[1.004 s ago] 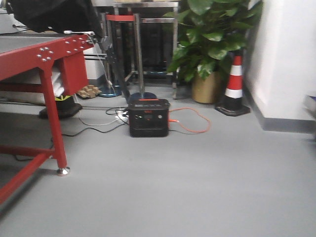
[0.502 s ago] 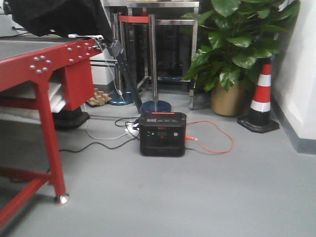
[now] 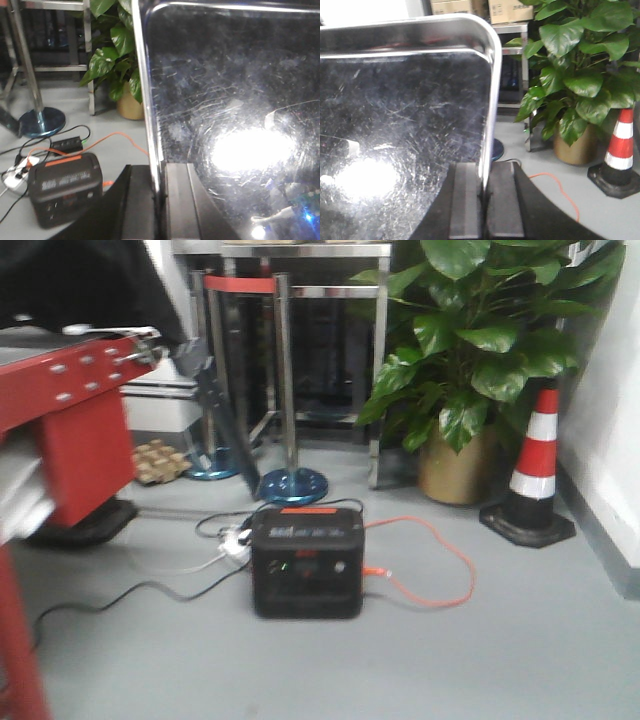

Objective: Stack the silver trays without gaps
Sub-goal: 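Hold the silver tray in both grippers while the base drives away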

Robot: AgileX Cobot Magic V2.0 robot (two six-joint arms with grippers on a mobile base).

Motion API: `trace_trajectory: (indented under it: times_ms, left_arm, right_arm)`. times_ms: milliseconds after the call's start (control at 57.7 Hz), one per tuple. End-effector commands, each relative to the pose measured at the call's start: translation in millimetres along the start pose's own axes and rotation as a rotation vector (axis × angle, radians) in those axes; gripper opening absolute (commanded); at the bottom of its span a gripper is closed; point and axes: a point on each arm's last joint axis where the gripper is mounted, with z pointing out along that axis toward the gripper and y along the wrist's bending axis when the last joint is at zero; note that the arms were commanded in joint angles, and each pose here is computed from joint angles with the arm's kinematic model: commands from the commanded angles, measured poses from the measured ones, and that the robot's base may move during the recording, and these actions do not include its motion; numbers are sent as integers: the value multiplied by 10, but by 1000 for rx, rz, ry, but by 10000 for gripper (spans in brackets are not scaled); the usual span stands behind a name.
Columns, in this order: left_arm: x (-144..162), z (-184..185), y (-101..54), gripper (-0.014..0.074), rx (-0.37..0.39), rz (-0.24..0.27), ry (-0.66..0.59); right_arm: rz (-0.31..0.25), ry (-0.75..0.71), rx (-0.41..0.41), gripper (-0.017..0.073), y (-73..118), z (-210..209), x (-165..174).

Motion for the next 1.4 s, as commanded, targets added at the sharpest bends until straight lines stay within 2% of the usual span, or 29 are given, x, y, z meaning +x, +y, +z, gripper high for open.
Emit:
trace_trajectory:
  times_ms: [0, 1385]
  left_arm:
    - [-95, -87, 4, -20, 4, 18, -46]
    - [-108, -74, 84, -20, -22, 27, -52]
  right_arm:
    - [-26, -71, 1, -80, 3, -47, -99]
    - [-26, -71, 1, -80, 3, -47, -99]
